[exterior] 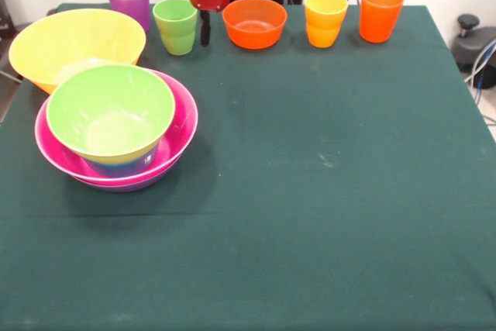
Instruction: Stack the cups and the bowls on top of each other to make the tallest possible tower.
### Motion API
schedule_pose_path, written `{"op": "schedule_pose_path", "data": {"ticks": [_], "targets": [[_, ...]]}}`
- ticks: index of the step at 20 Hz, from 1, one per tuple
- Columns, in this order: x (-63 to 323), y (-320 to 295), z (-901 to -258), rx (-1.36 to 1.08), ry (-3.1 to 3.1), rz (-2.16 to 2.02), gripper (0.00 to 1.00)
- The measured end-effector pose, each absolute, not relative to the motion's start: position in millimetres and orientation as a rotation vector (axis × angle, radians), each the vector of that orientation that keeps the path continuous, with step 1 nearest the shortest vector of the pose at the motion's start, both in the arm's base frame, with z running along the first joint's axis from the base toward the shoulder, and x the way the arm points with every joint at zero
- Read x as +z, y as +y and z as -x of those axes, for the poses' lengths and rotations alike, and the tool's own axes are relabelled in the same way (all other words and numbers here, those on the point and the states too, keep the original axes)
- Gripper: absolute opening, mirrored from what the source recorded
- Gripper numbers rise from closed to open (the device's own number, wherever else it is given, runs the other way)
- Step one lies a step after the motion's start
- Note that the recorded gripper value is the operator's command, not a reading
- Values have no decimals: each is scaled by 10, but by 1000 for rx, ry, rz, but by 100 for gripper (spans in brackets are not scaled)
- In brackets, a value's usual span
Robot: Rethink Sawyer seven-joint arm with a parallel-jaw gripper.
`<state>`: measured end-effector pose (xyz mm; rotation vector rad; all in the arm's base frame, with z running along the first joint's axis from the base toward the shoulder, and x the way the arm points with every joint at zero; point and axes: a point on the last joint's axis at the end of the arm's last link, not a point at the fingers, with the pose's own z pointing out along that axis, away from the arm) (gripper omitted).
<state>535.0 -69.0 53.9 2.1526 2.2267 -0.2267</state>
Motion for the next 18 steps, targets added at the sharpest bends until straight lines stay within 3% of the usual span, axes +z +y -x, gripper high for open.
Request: {"op": "schedule_pose_path", "data": {"ticks": [18], "targets": [[804,-694,-5435,-177,2195,-2136,100]]}}
